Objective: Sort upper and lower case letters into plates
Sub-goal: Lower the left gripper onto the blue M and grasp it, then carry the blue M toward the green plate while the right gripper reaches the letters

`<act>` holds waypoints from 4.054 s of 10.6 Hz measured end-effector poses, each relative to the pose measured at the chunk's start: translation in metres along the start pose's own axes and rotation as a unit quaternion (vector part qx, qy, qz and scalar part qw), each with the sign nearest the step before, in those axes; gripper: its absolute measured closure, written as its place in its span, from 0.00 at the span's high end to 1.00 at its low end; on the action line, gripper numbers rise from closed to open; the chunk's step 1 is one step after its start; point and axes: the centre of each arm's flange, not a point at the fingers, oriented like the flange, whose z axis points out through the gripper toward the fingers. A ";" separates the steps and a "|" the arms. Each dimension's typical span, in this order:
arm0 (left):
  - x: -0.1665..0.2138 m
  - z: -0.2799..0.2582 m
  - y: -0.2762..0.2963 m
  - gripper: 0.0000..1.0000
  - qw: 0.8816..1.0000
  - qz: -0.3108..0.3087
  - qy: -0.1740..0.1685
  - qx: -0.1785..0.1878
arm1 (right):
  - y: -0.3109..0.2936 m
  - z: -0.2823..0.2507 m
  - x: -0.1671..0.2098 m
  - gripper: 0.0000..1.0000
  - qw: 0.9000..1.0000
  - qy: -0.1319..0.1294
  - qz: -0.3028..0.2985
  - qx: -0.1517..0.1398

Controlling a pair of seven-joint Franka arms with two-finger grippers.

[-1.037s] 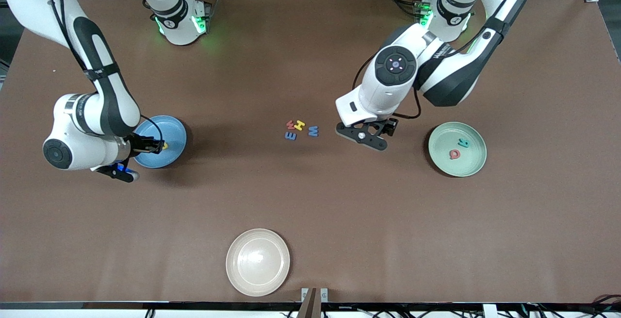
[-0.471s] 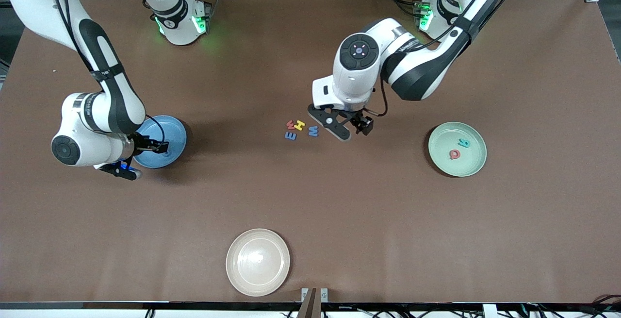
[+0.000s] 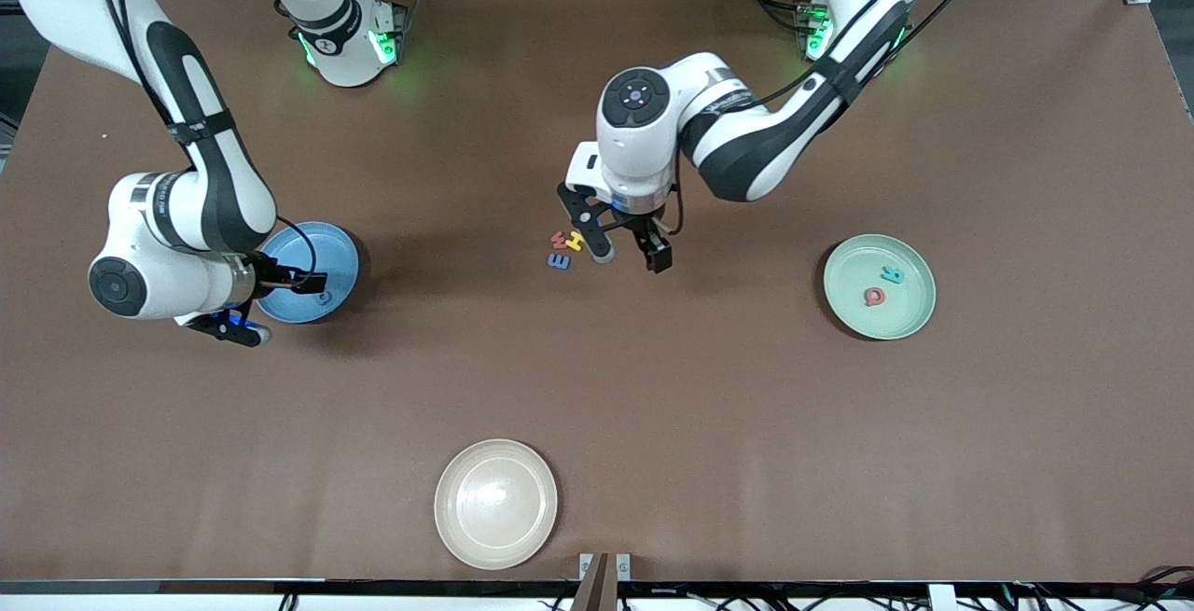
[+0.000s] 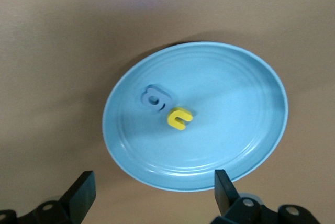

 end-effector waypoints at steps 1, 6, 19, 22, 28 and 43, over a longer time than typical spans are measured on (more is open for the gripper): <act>0.005 0.015 0.009 1.00 1.000 0.026 0.004 0.002 | -0.009 -0.001 -0.002 1.00 1.000 0.002 0.011 -0.002; 0.017 0.055 0.050 1.00 0.989 0.144 0.021 -0.020 | -0.052 -0.021 -0.011 1.00 0.999 0.022 0.049 -0.006; 0.021 0.135 0.086 0.96 0.978 0.206 0.018 -0.009 | -0.035 -0.058 -0.003 1.00 0.998 0.017 0.065 -0.001; 0.019 0.142 0.086 0.88 0.978 0.209 0.013 -0.009 | -0.034 -0.058 -0.003 1.00 0.998 0.016 0.065 -0.001; 0.017 0.151 0.080 0.58 0.979 0.206 0.007 -0.007 | -0.037 -0.058 -0.004 1.00 0.998 0.016 0.063 -0.002; -0.172 -0.027 -0.260 0.43 0.969 -0.232 -0.033 -0.082 | -0.230 -0.018 -0.095 1.00 0.996 0.050 0.077 0.015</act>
